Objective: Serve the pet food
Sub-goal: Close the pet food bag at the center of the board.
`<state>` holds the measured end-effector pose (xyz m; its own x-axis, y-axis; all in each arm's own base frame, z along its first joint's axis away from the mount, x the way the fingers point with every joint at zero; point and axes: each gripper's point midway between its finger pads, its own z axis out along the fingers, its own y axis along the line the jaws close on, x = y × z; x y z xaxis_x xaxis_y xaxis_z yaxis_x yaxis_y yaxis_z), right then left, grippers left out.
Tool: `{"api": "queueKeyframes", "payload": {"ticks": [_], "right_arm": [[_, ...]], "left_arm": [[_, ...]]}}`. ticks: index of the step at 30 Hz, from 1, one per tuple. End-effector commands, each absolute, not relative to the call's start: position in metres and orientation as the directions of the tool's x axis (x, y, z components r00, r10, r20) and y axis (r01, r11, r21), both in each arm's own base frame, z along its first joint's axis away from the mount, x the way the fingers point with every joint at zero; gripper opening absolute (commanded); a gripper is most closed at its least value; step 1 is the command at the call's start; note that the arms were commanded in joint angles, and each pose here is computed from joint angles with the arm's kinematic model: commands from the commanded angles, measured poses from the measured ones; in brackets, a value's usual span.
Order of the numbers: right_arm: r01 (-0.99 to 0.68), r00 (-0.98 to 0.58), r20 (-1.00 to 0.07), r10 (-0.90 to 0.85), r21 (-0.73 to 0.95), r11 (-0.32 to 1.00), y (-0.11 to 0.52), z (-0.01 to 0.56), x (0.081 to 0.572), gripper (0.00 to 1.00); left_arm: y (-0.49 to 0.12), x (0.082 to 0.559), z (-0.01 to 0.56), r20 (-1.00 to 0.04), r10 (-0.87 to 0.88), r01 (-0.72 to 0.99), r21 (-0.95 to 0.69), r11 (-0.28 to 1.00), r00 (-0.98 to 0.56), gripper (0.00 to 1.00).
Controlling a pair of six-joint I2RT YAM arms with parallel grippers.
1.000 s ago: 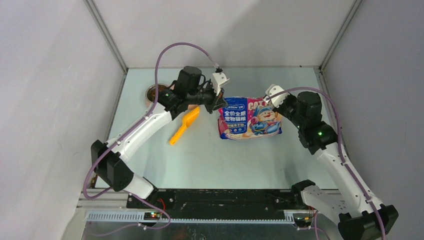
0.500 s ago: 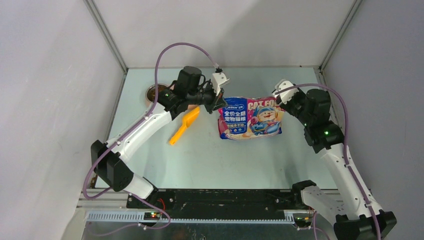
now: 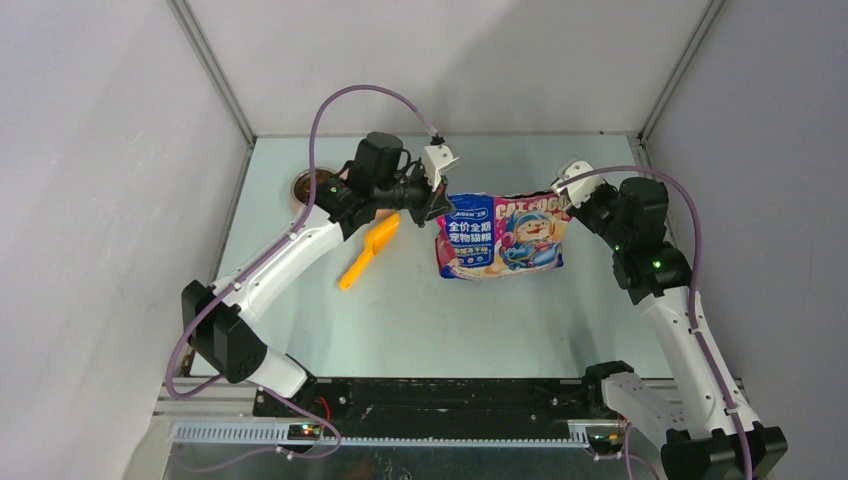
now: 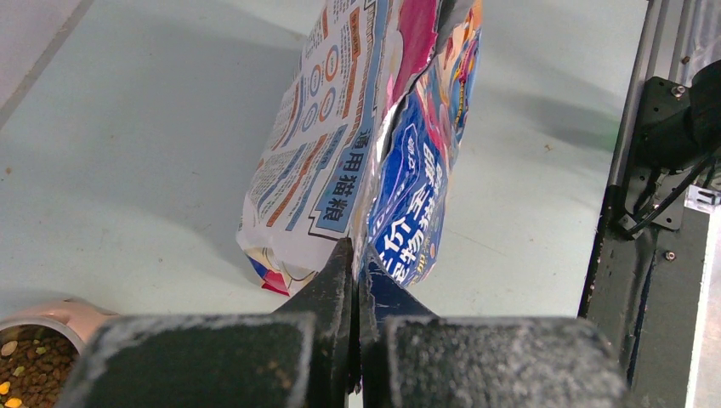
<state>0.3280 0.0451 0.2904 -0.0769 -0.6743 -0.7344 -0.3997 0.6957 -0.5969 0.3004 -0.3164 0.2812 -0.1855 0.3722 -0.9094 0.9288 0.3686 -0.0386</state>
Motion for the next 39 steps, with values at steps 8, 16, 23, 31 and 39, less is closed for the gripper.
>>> {"api": "queueKeyframes", "payload": {"ticks": [8,16,23,31,39], "right_arm": [[-0.268,0.030,-0.794,-0.607,-0.592,0.760,0.038,0.348,0.320,0.00],[-0.472,0.079,-0.774,-0.628,-0.584,0.660,0.069,0.323,0.309,0.54],[-0.497,0.180,-0.685,-0.706,-0.683,0.536,0.077,0.322,0.319,0.64],[-0.559,0.170,-0.617,-0.768,-0.702,0.440,0.075,0.322,0.332,0.57],[-0.728,0.110,-0.616,-0.780,-0.585,0.359,0.081,0.306,0.321,0.43]], "left_arm": [[-0.301,0.305,0.348,-0.961,0.268,0.904,0.051,0.425,-0.071,0.00],[-0.303,0.304,0.347,-0.961,0.265,0.910,0.042,0.413,-0.076,0.00],[-0.306,0.298,0.345,-0.961,0.269,0.925,0.040,0.377,-0.068,0.00],[-0.308,0.298,0.343,-0.959,0.275,0.931,0.034,0.362,-0.071,0.00],[-0.307,0.295,0.345,-0.960,0.271,0.933,0.039,0.357,-0.064,0.00]]}}
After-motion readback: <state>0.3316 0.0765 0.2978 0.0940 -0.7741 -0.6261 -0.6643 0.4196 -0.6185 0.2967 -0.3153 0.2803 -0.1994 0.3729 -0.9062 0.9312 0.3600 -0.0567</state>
